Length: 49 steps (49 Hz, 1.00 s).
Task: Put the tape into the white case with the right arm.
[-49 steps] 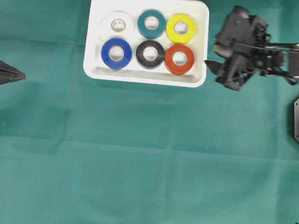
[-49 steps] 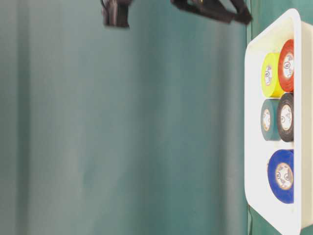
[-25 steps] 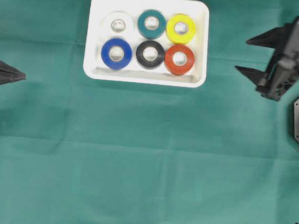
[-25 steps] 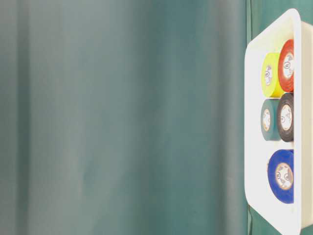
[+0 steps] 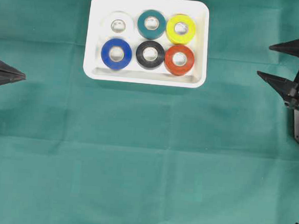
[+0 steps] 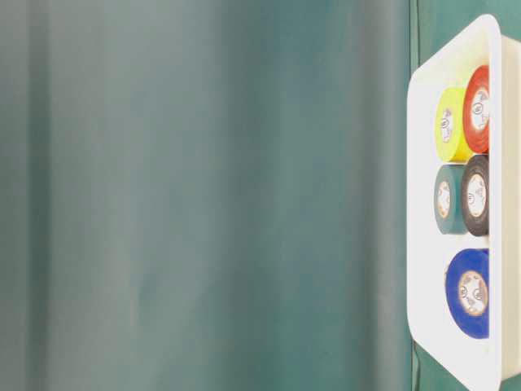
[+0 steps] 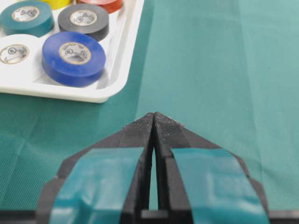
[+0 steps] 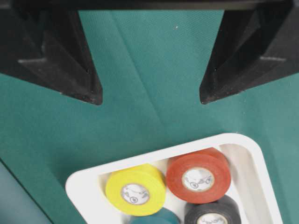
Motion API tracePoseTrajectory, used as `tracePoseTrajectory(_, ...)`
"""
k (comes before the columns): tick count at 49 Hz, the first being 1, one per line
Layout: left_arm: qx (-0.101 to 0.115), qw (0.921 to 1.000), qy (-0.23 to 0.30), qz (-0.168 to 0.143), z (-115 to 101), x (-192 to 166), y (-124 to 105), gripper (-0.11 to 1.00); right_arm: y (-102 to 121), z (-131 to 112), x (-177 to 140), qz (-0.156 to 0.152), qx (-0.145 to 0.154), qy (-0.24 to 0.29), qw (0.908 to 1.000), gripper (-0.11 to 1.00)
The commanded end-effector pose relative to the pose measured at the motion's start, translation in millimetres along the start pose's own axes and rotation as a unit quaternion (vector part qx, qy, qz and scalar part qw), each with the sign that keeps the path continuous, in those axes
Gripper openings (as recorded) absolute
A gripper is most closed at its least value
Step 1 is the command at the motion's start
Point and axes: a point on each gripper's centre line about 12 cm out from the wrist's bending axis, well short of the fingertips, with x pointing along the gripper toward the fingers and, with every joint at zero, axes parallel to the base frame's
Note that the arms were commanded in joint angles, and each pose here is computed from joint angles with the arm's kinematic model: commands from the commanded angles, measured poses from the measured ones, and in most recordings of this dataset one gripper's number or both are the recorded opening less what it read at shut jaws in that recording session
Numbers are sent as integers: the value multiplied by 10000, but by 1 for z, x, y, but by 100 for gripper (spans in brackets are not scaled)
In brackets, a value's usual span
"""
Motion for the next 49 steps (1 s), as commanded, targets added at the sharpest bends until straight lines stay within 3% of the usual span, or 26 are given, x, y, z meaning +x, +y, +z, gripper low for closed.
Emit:
tracePoseTrajectory(1, 4, 10000, -47, 15, 4, 0, 0, 0, 1, 5, -1, 23, 37, -93, 9999, 52)
tracePoseTrajectory(10, 4, 10000, -47, 15, 4, 0, 0, 0, 5, 8, -1, 225, 40, -250, 9994, 52)
tracePoseTrajectory(20, 4, 10000, -47, 15, 4, 0, 0, 0, 20, 8, -2, 848, -16, -660, 9942, 52)
tracePoseTrajectory(34, 4, 10000, -47, 15, 4, 0, 0, 0, 35, -10, -5, 1498, -179, -737, 9858, 52)
tracePoseTrajectory(49, 4, 10000, -47, 15, 4, 0, 0, 0, 48, -16, -9, 1885, -617, -688, 9777, 52)
